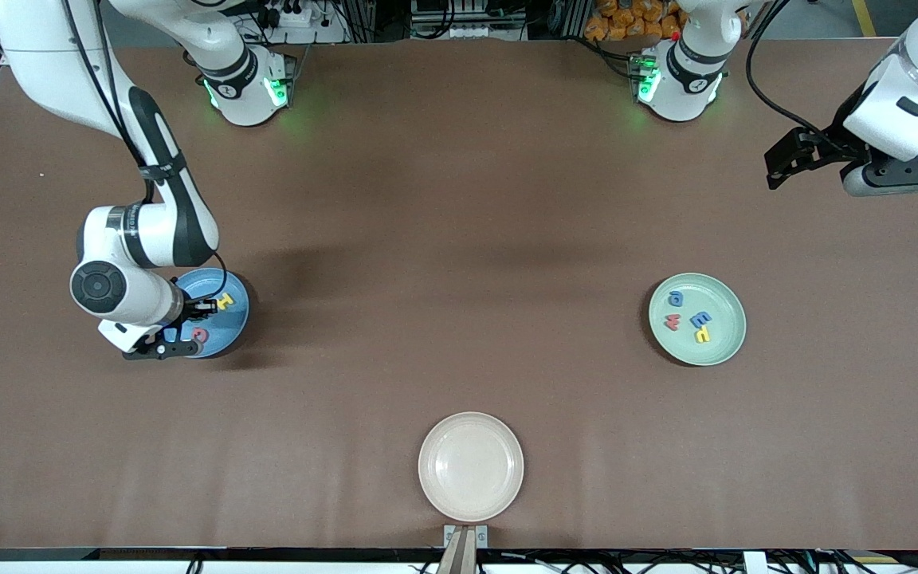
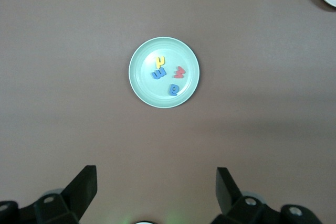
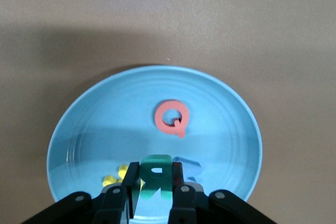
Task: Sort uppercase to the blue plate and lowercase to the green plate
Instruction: 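Carry the cyan R to the blue plate with the right gripper, then lower the R onto the blue plate and open the right gripper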
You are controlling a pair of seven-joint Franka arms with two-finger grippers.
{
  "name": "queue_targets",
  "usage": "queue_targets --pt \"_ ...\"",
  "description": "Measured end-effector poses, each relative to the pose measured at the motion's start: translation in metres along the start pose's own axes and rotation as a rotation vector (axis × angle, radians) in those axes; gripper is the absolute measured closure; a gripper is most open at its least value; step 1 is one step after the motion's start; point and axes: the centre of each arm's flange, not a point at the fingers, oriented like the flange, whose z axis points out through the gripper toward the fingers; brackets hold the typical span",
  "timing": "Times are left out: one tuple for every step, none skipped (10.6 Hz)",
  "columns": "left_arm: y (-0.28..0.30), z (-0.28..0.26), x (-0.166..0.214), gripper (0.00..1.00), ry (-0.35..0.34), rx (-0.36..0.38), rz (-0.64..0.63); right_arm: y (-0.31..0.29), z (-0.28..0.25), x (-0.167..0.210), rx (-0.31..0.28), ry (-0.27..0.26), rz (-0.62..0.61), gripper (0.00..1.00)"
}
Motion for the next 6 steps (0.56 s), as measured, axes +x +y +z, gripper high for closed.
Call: queue_targets --pt "0.000 0.000 0.000 0.00 0.000 0.000 0.000 -0.003 0.004 0.001 0.034 0.006 0.024 0.71" --pt "0.000 0.000 0.000 0.00 -0.001 0.000 0.000 -0.007 0.009 0.004 0.065 0.019 0.045 0.71" --pt "0.000 0.000 0.000 0.00 -0.001 0.000 0.000 -0.013 0.015 0.006 0.085 0.027 0.055 0.71" --pt "0.000 0.000 0.000 0.00 -0.001 0.000 0.000 -0.020 0.019 0.008 0.098 0.030 0.056 0.71" --pt "0.000 0.000 0.000 0.00 -0.001 0.000 0.000 -0.023 0.021 0.008 0.101 0.031 0.054 0.71" --pt "0.000 0.000 0.000 0.00 -0.001 0.000 0.000 -0.023 0.022 0.008 0.102 0.031 0.054 0.71"
